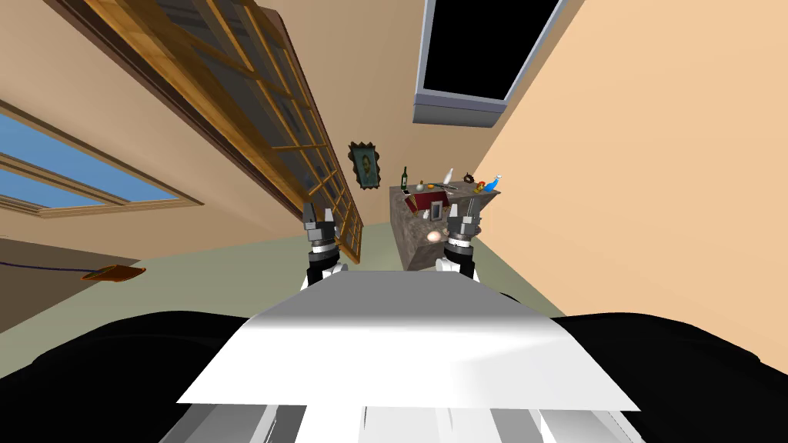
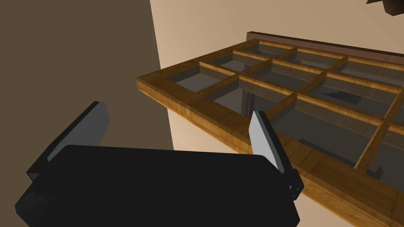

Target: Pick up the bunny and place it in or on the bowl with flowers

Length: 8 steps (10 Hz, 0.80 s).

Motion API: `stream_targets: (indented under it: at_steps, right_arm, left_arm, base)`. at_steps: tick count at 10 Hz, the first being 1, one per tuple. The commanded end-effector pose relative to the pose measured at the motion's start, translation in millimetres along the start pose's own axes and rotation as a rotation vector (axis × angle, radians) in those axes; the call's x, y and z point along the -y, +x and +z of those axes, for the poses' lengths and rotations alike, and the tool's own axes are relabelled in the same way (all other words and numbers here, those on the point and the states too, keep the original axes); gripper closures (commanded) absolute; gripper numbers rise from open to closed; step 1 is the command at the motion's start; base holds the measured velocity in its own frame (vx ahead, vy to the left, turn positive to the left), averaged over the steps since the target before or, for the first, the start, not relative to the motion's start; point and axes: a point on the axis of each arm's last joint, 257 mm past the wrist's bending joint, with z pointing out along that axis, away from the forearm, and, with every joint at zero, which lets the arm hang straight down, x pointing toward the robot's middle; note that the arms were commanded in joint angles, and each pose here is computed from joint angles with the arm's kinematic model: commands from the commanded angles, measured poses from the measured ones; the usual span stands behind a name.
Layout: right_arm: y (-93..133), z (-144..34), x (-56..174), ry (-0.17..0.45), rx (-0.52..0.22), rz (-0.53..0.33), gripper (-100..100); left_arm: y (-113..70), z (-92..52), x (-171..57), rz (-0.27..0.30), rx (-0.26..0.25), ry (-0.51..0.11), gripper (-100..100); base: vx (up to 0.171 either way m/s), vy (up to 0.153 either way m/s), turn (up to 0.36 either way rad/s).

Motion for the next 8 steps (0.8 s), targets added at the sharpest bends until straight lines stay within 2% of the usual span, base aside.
stream_targets:
  at_steps: [1, 4, 8]
  right_arm:
    - [4, -1.1, 3, 0.01, -0.034, -0.003, -100]
    - [14, -6.2, 15, 0.049, -0.104, 0.002, -100]
    - [26, -21.9, 46, 0.146, -0.193, 0.018, -100]
  left_arm:
    - [0.0, 0.0, 0, 0.0, 0.0, 0.0, 0]
    - [0.0, 0.1, 0, 0.0, 0.0, 0.0, 0]
    - [0.0, 0.1, 0, 0.0, 0.0, 0.0, 0]
  base:
    - [-0.038, -0.005, -0.011]
    - [-0.118, 0.004, -0.011]
    - [-0.165, -0.012, -0.007]
